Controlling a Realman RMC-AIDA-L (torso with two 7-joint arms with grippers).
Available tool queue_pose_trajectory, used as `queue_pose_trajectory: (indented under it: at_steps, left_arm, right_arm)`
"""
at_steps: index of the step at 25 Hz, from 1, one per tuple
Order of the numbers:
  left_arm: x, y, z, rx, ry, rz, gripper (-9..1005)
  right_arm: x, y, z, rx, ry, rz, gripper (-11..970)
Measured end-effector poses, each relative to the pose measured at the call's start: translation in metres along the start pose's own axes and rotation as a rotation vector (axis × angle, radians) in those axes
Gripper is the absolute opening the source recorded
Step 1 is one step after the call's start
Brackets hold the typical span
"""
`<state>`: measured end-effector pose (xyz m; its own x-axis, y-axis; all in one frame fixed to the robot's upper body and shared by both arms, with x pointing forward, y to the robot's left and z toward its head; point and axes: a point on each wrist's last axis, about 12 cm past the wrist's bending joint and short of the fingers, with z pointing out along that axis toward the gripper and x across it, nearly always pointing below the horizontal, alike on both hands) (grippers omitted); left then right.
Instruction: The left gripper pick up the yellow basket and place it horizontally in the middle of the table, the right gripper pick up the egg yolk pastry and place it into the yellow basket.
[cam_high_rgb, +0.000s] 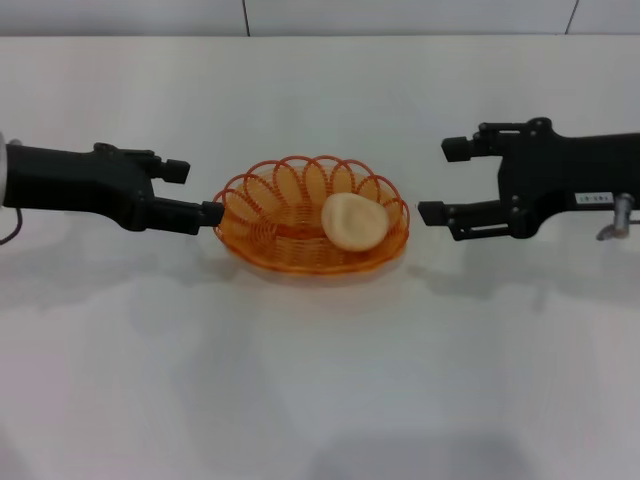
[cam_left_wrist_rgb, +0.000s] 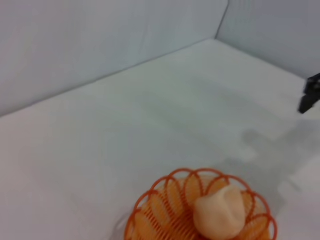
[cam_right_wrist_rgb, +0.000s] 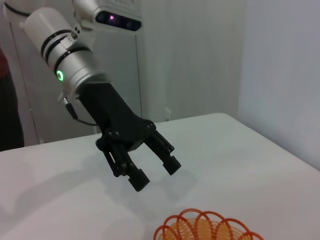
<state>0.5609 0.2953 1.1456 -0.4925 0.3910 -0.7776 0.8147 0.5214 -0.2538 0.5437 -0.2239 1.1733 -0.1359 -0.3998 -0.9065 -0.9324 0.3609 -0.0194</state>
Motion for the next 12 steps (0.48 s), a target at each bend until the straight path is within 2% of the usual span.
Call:
queue_pose_trajectory:
  at_steps: [5, 8, 12]
  left_arm:
    - [-0.002, -0.008, 0.002, 0.060, -0.052, 0.067, 817]
    - [-0.004, -0.013, 0.006, 0.097, -0.062, 0.096, 816]
    - [-0.006, -0.018, 0.010, 0.131, -0.060, 0.109, 807]
  right_arm:
    - [0.006, -0.001, -0.001, 0.004, 0.001, 0.015, 767]
    - [0.007, -0.001, -0.001, -0.002, 0.002, 0.009, 869]
    - [0.008, 0.001, -0.001, -0.012, 0.004, 0.004, 870]
